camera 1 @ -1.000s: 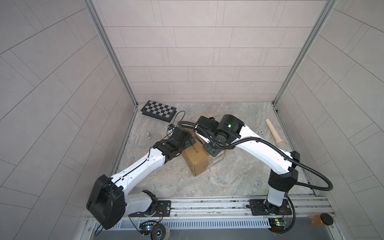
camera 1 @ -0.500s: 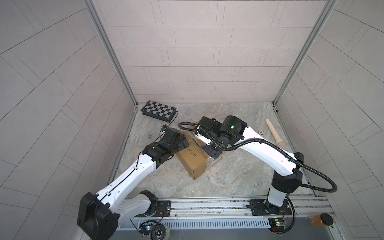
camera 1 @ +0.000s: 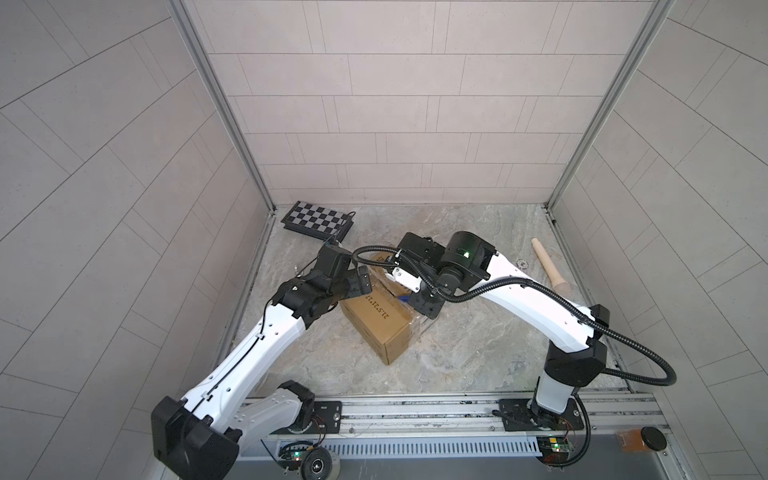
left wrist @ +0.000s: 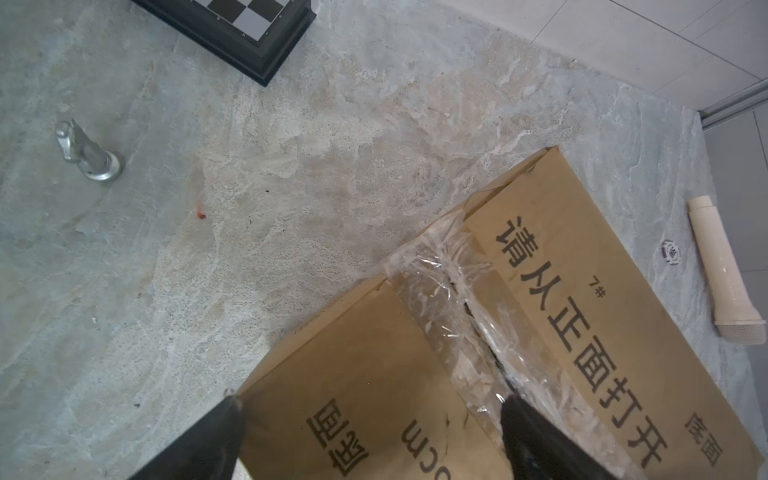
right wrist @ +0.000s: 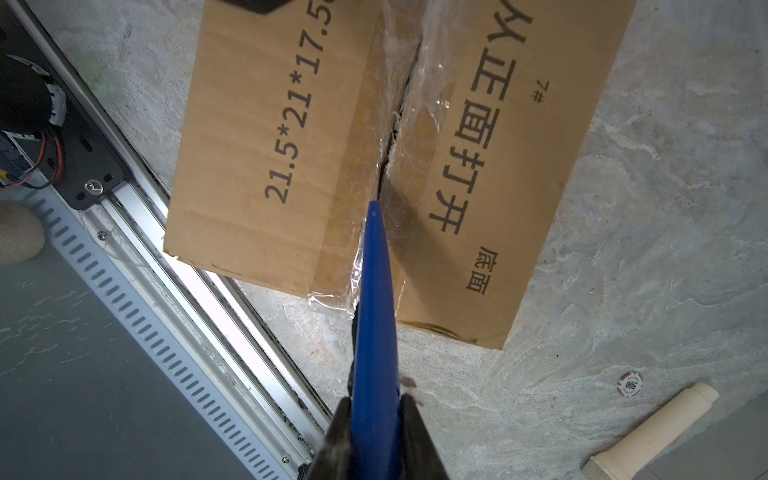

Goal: Unpack the express box

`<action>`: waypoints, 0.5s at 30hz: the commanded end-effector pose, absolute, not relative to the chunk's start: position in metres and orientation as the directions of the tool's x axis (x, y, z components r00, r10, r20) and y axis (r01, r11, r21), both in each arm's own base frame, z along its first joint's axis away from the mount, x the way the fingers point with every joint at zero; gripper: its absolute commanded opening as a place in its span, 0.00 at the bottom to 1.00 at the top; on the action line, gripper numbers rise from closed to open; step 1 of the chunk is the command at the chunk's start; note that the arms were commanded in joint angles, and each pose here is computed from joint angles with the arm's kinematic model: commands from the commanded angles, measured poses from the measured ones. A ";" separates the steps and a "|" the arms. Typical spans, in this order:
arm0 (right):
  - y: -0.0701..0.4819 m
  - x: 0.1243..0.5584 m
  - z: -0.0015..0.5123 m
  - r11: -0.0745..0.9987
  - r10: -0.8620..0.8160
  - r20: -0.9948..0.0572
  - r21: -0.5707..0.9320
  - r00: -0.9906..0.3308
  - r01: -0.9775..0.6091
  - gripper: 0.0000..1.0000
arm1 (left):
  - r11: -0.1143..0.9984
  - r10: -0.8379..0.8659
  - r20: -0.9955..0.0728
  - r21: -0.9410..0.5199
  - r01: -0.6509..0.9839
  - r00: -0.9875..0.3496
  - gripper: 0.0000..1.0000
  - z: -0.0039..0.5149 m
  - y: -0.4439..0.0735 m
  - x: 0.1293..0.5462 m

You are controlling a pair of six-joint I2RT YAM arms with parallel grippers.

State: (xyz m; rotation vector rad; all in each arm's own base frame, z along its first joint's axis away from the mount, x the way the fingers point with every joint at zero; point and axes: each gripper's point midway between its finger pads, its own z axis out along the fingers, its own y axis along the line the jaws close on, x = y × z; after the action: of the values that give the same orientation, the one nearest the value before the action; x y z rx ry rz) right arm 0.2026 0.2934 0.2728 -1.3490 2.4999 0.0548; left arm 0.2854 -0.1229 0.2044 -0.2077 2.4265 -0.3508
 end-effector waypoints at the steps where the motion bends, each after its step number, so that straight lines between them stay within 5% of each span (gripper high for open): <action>1: 0.277 0.182 0.261 0.499 -0.863 -0.154 -0.107 -0.482 -0.860 0.00 | 0.971 -0.162 -0.514 -0.233 -0.044 -0.843 0.99 0.165 -0.123 0.273; 7: 0.259 0.179 0.266 0.542 -0.840 -0.108 -0.177 -0.531 -0.821 0.00 | 0.986 -0.165 -0.434 -0.043 -0.163 -0.886 0.99 0.128 -0.090 0.262; 15: 0.241 0.173 0.272 0.567 -0.822 -0.085 -0.218 -0.564 -0.794 0.00 | 0.973 -0.212 -0.386 -0.001 -0.230 -0.898 0.98 0.108 -0.081 0.252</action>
State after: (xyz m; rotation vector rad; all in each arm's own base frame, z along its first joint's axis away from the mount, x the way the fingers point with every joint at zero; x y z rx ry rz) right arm 0.2067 0.3075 0.2829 -1.2415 2.4476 0.0324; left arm 0.3076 -0.1034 0.1823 -0.2676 2.4141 -0.1184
